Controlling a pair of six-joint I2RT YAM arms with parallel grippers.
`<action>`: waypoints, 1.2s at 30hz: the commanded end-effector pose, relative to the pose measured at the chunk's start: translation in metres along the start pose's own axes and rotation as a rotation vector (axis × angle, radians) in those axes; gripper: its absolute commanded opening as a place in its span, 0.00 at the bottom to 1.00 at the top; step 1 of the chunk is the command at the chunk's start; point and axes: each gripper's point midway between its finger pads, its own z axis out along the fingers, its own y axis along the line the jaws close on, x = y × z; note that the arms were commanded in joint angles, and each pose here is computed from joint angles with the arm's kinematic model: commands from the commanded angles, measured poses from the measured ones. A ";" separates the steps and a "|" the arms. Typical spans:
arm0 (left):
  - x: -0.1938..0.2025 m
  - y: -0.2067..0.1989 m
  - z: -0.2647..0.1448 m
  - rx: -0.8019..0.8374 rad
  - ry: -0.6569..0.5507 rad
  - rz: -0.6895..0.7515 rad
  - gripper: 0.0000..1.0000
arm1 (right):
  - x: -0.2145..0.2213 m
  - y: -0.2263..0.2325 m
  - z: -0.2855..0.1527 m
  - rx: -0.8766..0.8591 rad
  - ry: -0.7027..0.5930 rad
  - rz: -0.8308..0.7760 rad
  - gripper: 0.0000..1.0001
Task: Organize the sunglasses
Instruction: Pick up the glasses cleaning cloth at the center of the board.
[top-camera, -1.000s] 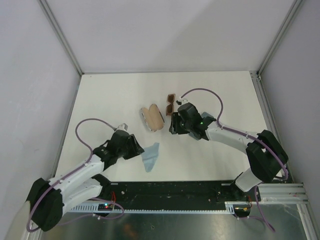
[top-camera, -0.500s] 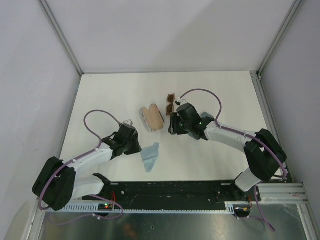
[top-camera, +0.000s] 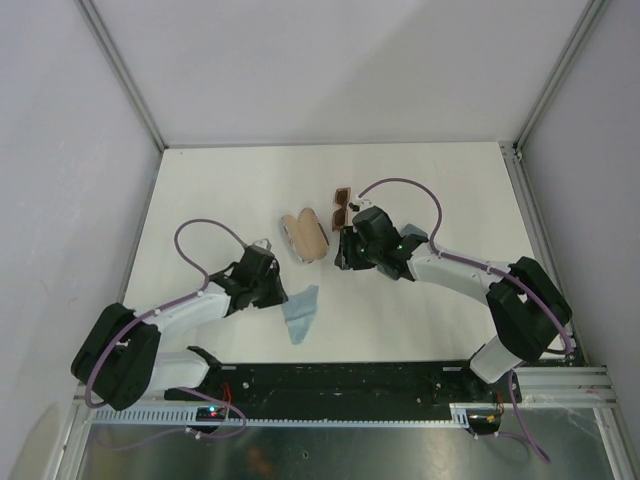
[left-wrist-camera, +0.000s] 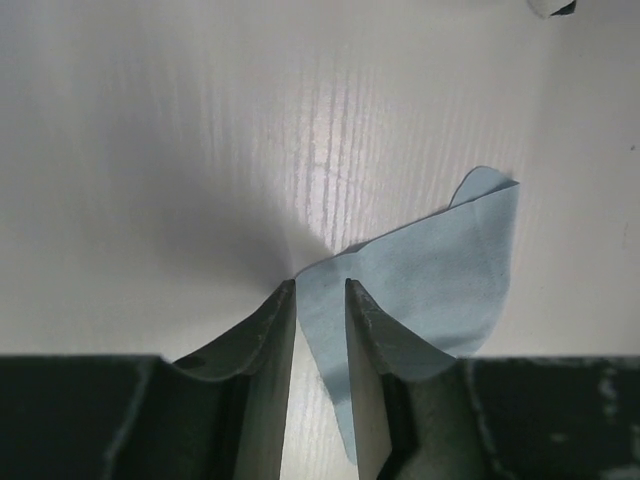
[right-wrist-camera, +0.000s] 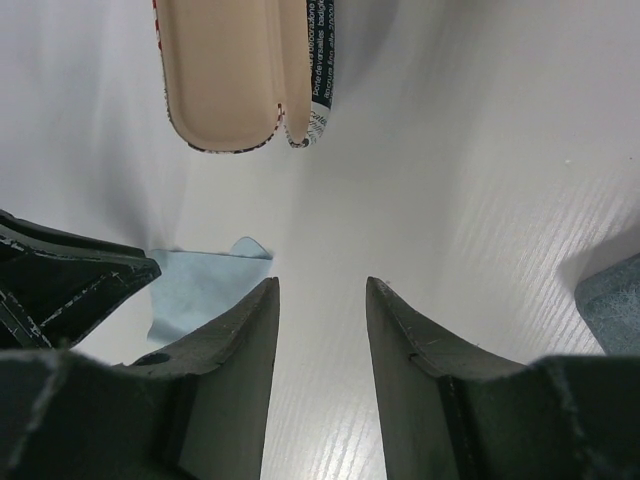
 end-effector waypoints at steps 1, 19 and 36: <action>0.006 -0.003 0.006 0.002 0.037 0.025 0.28 | -0.005 0.007 -0.003 -0.019 -0.026 0.004 0.44; -0.039 -0.078 -0.046 0.336 -0.108 0.161 0.00 | 0.000 0.009 0.003 -0.039 -0.003 -0.010 0.45; -0.079 -0.195 -0.063 0.573 -0.081 0.399 0.00 | -0.041 -0.059 -0.035 0.075 -0.083 0.081 0.45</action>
